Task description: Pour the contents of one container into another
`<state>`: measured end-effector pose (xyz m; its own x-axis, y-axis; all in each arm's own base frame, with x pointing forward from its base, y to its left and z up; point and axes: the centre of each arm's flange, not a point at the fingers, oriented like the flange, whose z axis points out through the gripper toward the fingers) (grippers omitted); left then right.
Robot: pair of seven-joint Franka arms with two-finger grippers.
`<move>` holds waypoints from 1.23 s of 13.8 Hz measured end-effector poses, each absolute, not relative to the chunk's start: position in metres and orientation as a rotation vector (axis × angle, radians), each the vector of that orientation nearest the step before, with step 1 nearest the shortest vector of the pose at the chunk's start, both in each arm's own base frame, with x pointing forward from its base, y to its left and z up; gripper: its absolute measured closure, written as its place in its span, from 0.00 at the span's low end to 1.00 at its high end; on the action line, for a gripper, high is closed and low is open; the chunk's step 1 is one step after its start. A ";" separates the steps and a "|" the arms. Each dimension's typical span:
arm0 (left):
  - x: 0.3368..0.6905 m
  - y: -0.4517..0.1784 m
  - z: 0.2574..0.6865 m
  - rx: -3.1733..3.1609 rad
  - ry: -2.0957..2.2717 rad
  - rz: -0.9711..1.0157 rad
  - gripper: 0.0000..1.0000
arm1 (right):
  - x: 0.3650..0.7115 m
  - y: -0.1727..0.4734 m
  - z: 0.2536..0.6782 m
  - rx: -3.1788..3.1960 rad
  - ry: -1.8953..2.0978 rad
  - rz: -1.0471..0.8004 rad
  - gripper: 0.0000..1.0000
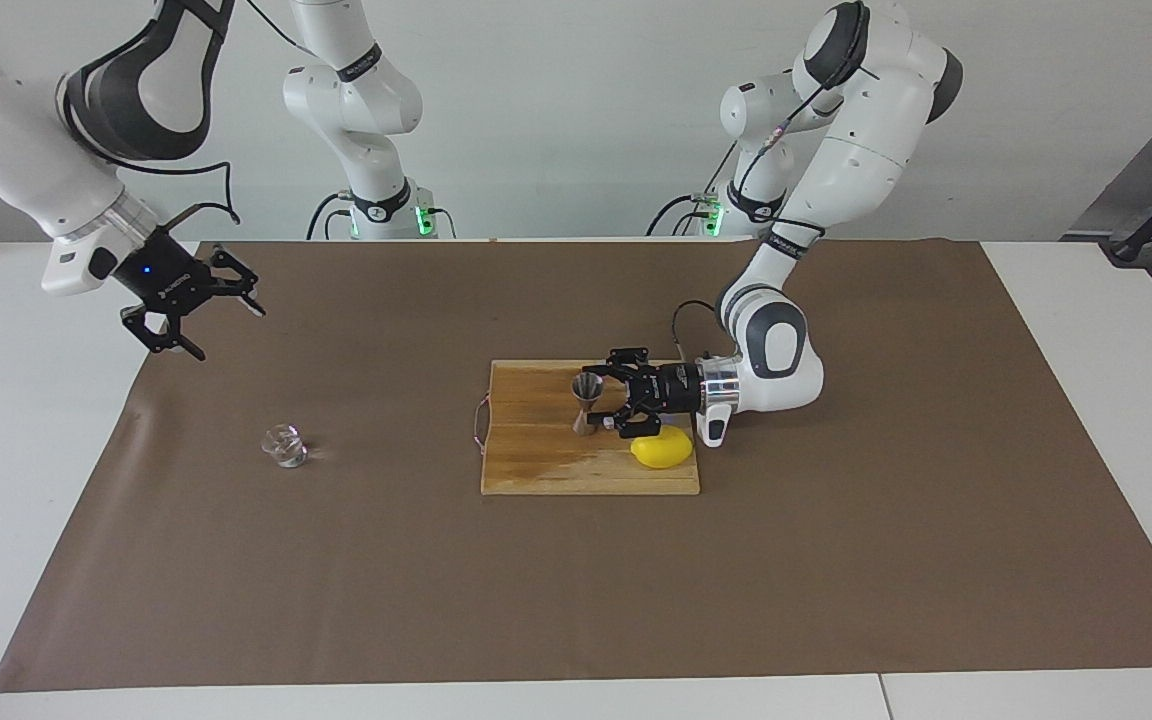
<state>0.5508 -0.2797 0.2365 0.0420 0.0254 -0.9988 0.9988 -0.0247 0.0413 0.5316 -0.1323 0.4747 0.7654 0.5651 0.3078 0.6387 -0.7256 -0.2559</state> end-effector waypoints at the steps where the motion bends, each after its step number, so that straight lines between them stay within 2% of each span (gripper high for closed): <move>1: 0.551 -0.280 0.236 1.266 1.186 -1.183 0.00 | 0.531 -0.144 0.459 -2.554 -0.972 -0.334 0.00; 6: 0.552 -0.277 0.235 1.267 1.196 -1.173 0.00 | 0.536 -0.186 0.380 -2.360 -1.096 -0.490 0.00; 11: 0.573 -0.247 0.239 1.288 1.210 -1.113 0.00 | 0.566 -0.198 0.338 -2.236 -1.247 -0.605 0.00; 13: 0.580 -0.233 0.247 1.319 1.208 -1.095 0.00 | 0.578 -0.204 0.316 -2.171 -1.267 -0.642 0.00; 17: 0.590 -0.206 0.282 1.438 1.165 -1.056 0.00 | 0.581 -0.195 0.284 -2.011 -1.338 -0.697 0.00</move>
